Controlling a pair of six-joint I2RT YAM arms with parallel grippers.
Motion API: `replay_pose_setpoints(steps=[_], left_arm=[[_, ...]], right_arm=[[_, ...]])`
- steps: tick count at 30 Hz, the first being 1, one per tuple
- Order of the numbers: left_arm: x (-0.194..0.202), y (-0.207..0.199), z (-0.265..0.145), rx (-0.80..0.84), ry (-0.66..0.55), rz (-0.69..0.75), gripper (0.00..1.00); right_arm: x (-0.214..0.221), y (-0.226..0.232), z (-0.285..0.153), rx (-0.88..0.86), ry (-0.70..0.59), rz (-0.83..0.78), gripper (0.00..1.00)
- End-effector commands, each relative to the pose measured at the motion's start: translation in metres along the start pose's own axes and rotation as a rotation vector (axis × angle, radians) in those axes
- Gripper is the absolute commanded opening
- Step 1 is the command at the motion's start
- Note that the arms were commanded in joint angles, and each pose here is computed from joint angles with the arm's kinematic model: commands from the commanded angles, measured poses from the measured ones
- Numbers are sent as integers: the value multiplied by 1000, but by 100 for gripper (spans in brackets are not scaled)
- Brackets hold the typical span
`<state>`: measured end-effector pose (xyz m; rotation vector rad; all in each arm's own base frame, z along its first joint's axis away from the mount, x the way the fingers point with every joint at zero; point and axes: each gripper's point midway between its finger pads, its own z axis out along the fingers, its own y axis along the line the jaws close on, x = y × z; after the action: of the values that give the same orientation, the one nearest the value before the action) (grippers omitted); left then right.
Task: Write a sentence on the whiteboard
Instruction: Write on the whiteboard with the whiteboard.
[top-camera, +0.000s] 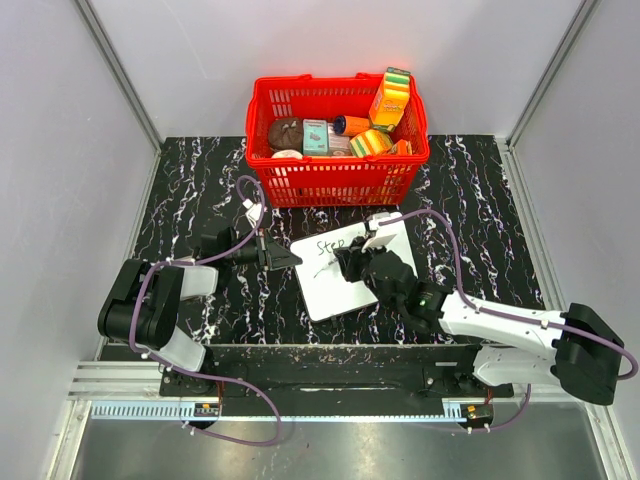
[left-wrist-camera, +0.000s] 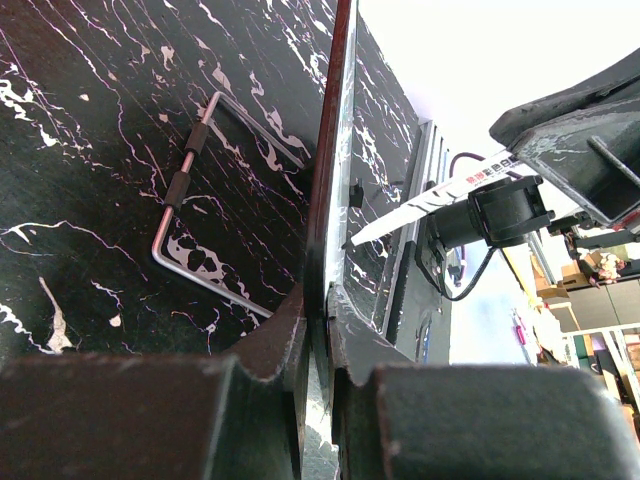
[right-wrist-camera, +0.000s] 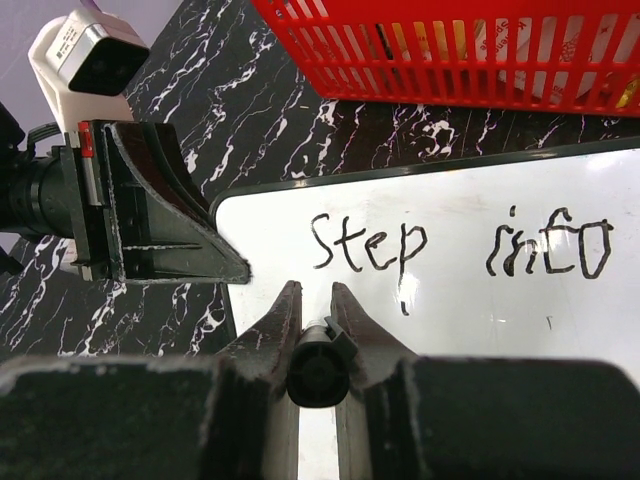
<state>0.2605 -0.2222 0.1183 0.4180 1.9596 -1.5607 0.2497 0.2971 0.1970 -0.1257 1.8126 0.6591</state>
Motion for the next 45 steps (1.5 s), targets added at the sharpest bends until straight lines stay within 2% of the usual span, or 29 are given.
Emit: replay_pose_setpoints(steps=[1, 14, 45], left_arm=[[-1, 6, 4, -5, 2, 79, 0], [-1, 6, 4, -4, 2, 81, 0], [-2, 5, 4, -3, 1, 84, 0]], right_arm=[[-21, 6, -5, -21, -67, 21, 0], [-30, 26, 6, -74, -81, 34, 0], [17, -2, -4, -20, 25, 40, 0]])
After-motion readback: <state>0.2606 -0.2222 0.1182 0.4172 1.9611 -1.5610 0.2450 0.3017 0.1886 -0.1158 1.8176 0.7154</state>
